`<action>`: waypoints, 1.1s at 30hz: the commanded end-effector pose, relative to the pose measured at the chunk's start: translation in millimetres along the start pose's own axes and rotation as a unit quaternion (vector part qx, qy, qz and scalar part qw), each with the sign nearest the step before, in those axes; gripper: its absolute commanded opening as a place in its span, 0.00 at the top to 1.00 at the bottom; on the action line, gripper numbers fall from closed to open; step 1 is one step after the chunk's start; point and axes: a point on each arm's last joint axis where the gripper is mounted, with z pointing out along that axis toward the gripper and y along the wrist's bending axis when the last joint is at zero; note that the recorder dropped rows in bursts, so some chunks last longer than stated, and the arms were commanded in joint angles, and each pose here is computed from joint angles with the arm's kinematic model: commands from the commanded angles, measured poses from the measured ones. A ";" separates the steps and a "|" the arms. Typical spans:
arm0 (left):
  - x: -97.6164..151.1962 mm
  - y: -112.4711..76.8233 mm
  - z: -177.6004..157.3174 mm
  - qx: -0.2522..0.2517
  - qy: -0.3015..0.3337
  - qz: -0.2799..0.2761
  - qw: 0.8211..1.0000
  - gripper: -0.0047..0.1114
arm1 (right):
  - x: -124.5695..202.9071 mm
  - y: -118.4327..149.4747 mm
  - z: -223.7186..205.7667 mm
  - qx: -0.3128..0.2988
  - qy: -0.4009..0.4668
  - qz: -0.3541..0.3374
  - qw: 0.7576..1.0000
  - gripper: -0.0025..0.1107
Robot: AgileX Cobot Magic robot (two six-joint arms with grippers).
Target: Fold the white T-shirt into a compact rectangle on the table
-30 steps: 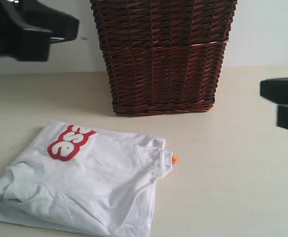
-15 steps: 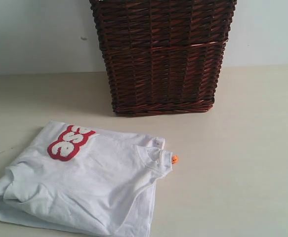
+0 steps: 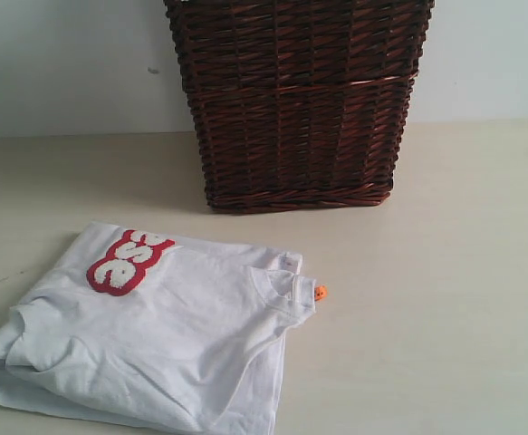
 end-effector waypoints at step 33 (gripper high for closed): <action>2.0 0.6 -0.4 -0.003 0.004 0.014 1.000 0.96 | 43.3 -11.8 9.6 0.037 0.039 0.041 0.998 0.98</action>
